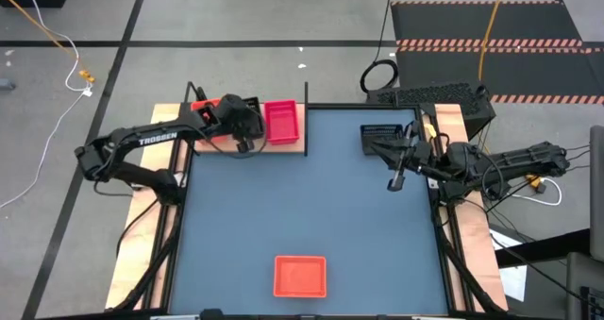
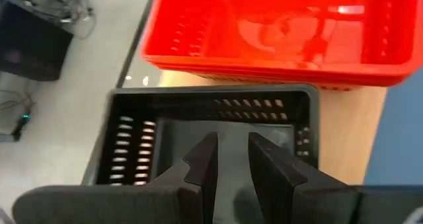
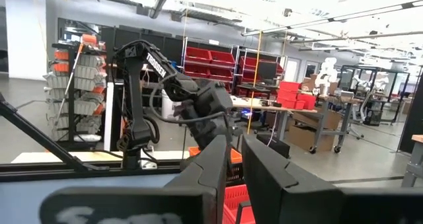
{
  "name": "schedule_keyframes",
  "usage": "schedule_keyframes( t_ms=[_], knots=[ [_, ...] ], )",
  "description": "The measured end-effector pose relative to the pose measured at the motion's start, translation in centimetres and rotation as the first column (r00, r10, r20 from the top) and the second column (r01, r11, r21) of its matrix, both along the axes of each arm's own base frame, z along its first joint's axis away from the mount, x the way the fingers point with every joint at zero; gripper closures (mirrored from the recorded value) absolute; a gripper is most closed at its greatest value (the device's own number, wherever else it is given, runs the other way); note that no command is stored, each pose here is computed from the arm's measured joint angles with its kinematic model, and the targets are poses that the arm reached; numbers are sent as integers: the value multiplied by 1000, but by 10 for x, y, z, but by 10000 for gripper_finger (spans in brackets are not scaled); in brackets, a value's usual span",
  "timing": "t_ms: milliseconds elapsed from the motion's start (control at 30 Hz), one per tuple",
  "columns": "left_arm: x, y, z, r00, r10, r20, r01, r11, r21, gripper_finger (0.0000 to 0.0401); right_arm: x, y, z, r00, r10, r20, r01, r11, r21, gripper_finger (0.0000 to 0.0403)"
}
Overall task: Stack baskets on shelf by color
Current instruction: Adjust the black bin on the shelf
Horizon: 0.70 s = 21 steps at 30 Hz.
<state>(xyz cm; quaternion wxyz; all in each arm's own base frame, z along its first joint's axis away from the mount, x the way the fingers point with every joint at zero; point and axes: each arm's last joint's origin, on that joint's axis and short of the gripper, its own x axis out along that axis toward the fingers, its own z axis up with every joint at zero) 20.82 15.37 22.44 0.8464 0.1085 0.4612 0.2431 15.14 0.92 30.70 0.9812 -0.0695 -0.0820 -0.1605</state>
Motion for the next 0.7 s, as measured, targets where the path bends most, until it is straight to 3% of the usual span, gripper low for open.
schedule_keyframes(
  t_ms=[267,700],
  knots=[
    [9,0,-17,999,-46,-27,44,996,-84,314,0,0,0,1000,-4,-5,4,1000,-19,358],
    [10,-12,-15,994,-74,-85,70,996,-52,314,0,0,-1,1000,-4,-13,4,1000,-23,358]
  ],
)
